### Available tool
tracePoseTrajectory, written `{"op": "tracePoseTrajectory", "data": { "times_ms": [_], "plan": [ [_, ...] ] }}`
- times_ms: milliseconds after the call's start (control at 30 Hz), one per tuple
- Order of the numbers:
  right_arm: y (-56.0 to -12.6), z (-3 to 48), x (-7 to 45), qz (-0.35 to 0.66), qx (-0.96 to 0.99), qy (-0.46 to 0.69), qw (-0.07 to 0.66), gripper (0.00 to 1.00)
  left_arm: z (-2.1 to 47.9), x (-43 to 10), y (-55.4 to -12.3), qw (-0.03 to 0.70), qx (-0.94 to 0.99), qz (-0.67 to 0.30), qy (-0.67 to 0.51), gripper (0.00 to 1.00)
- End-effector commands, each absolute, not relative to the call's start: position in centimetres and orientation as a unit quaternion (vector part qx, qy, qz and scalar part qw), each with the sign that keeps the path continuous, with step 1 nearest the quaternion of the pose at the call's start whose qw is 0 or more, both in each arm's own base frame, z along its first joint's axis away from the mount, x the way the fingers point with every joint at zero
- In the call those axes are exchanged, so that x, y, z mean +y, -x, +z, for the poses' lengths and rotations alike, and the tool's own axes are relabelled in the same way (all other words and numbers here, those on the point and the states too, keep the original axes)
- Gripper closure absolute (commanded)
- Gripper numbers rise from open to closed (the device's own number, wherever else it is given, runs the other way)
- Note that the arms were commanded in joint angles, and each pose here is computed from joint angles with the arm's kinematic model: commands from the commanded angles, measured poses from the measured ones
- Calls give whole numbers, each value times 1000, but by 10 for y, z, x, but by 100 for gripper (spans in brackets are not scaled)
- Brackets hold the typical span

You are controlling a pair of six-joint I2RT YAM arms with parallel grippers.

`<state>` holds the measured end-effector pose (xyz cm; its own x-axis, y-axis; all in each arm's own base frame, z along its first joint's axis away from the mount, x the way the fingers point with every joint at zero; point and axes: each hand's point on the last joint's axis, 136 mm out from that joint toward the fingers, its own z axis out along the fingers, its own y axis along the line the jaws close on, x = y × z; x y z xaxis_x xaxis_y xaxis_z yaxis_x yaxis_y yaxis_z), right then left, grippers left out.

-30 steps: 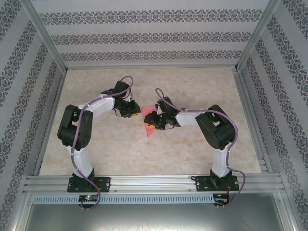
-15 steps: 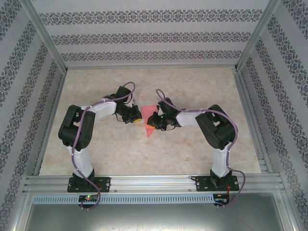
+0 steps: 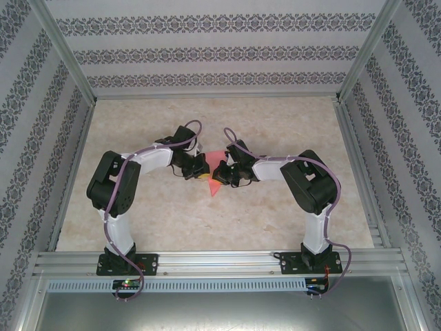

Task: Fold a paper plane with a square sheet of paper (pick it up from the middle)

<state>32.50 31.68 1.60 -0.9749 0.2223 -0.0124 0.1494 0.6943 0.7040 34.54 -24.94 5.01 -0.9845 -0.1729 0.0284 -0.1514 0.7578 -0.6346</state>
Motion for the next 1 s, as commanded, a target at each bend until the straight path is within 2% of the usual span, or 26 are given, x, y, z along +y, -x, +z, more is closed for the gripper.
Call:
{"op": "tracePoseTrajectory", "data": {
  "times_ms": [0, 800, 967],
  "plan": [
    [-306, -20, 293, 311, 942, -122, 10, 100, 52, -261, -350, 12, 934, -348, 77, 95],
    [-306, -17, 296, 319, 940, -122, 9, 100, 14, -247, -345, -12, 955, -284, 79, 100],
    [-314, -2, 303, 350, 931, -101, 24, 100, -5, -233, -330, -26, 969, -235, 70, 100]
  ]
}}
